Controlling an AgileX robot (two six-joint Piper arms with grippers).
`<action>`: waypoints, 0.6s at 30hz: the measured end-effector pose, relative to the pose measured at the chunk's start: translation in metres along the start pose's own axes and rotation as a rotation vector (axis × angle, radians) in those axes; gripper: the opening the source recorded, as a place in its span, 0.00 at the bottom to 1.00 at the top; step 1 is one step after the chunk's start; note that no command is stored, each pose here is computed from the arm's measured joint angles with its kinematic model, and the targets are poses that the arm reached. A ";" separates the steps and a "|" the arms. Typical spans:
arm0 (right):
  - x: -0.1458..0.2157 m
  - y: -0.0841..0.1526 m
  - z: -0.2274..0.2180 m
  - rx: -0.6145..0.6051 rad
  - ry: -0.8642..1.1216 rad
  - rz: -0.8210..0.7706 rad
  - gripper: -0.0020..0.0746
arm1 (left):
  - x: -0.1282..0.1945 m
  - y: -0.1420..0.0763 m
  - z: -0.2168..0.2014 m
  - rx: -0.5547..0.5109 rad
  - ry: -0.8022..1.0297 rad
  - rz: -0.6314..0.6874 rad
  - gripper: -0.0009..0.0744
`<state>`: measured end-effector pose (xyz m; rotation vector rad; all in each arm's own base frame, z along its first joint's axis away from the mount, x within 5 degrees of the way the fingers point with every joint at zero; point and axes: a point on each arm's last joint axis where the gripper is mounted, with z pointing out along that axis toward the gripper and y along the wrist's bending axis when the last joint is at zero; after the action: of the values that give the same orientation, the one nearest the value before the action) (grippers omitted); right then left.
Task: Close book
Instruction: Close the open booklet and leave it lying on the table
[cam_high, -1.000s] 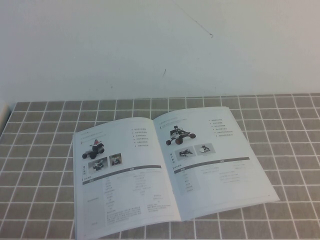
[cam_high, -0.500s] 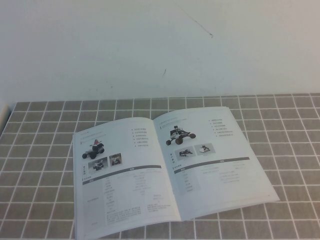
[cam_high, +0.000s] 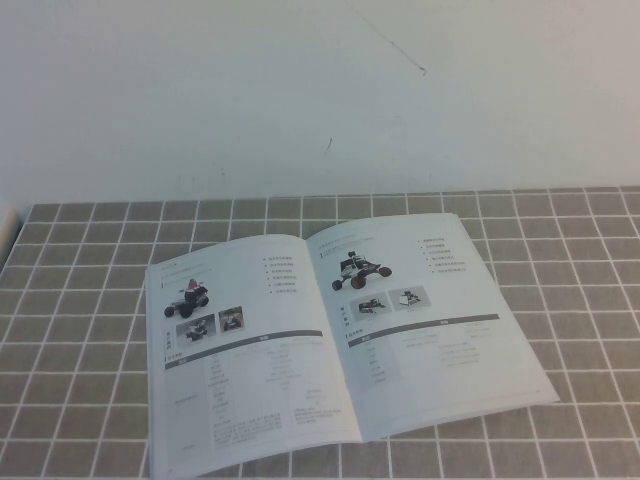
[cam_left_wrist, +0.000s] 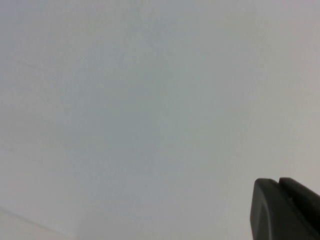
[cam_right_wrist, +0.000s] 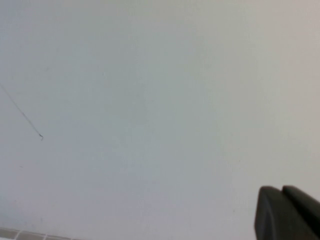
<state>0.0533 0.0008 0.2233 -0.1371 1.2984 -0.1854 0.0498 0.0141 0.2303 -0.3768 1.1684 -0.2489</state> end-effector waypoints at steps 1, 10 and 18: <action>-0.002 -0.001 0.000 0.004 0.025 0.019 0.02 | -0.001 0.000 0.000 -0.005 -0.008 -0.014 0.01; -0.080 -0.020 0.025 0.001 0.210 0.129 0.02 | -0.019 -0.014 0.004 0.034 0.054 -0.047 0.01; -0.104 -0.027 0.100 -0.064 0.504 0.045 0.02 | -0.042 -0.040 0.034 0.107 0.256 0.271 0.01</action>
<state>0.1211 -0.0042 0.3532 -0.1193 1.8088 -0.1439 0.0661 -0.0013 0.2942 -0.0910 1.4353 -0.1232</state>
